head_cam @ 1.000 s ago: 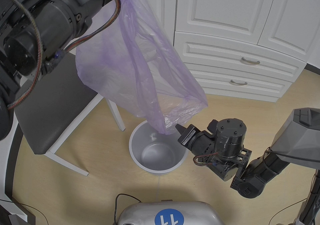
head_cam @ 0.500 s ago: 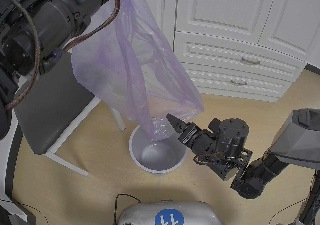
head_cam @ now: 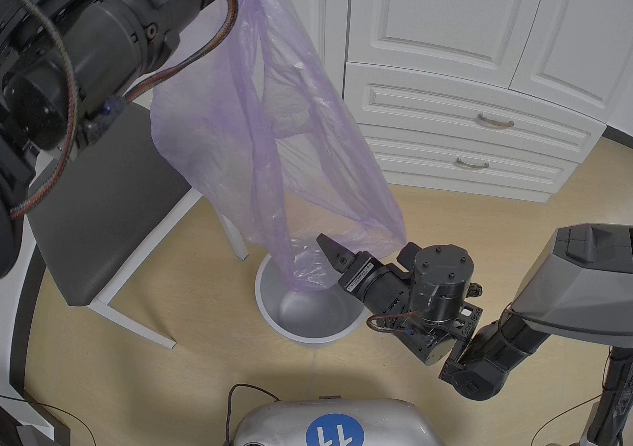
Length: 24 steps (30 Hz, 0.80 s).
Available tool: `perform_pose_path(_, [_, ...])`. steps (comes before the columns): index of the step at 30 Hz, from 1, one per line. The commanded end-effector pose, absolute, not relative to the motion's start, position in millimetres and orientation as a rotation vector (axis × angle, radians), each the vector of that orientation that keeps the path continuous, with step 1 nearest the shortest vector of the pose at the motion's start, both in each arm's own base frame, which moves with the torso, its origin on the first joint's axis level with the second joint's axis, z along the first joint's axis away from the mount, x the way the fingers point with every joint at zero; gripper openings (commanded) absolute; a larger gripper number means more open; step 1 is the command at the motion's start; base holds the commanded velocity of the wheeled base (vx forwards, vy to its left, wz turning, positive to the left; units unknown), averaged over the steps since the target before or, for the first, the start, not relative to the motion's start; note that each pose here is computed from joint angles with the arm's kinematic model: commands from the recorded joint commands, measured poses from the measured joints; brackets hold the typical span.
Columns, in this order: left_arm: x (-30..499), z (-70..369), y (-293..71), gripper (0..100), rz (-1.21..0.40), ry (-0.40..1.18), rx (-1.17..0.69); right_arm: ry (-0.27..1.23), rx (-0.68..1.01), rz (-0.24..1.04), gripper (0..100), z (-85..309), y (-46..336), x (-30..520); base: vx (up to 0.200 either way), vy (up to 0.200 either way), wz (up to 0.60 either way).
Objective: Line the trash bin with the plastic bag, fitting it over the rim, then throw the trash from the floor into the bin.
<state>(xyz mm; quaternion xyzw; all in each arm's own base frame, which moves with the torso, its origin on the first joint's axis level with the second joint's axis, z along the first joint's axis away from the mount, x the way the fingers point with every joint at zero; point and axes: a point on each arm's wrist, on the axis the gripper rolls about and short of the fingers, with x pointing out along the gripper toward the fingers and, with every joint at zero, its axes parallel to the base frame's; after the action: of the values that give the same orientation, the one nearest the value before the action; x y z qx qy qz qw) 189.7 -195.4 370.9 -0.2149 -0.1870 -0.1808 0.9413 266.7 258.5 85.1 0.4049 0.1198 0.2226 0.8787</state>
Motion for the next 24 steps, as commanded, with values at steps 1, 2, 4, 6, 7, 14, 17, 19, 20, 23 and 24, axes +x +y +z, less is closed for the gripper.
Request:
perform_pose_path(1, [190.1,370.2,-195.8,0,-0.368,-0.380,-0.438,0.253,0.840,0.461,0,82.5,260.3,266.7,0.000,0.000,0.00])
perform_pose_path(2, [190.1,369.8,-195.9,0,-0.368,-0.378,-0.437,0.252,0.841,0.462,0,83.1,259.8,266.9,0.000,0.000,0.00])
perform_pose_path(4, [190.9,368.8,-195.5,0,-0.366,-0.377,-0.437,0.245,0.844,0.456,0,84.0,258.0,268.5,0.000,0.000,0.00])
perform_pose_path(6, [192.0,368.2,-194.8,0,-0.361,-0.384,-0.438,0.228,0.854,0.456,0,88.1,255.2,268.9,0.000,0.000,0.00])
perform_pose_path(7, [192.2,368.1,-194.4,0,-0.358,-0.386,-0.440,0.217,0.856,0.458,0,92.2,253.3,268.5,0.000,0.000,0.00])
perform_pose_path(14, [196.2,352.7,-183.6,0,-0.321,-0.353,-0.402,0.152,0.735,0.423,0,110.5,222.7,271.3,0.000,0.000,0.00])
perform_pose_path(17, [198.2,330.7,-174.6,0,-0.290,-0.296,-0.352,0.134,0.570,0.418,0,118.8,192.5,269.7,0.000,0.000,0.00])
perform_pose_path(19, [199.2,318.4,-170.1,0,-0.275,-0.264,-0.324,0.155,0.501,0.413,0,127.7,174.3,263.9,0.000,0.000,0.00])
perform_pose_path(20, [200.1,311.3,-168.3,0,-0.268,-0.245,-0.309,0.172,0.472,0.416,0,134.2,165.1,260.2,0.000,0.000,0.00])
perform_pose_path(23, [202.0,289.0,-161.1,0,-0.245,-0.185,-0.262,0.244,0.390,0.419,0,157.3,137.3,244.0,0.000,0.000,0.00])
perform_pose_path(24, [202.3,284.1,-159.7,0,-0.241,-0.171,-0.252,0.257,0.379,0.416,0,162.1,131.9,240.9,0.000,0.000,0.00])
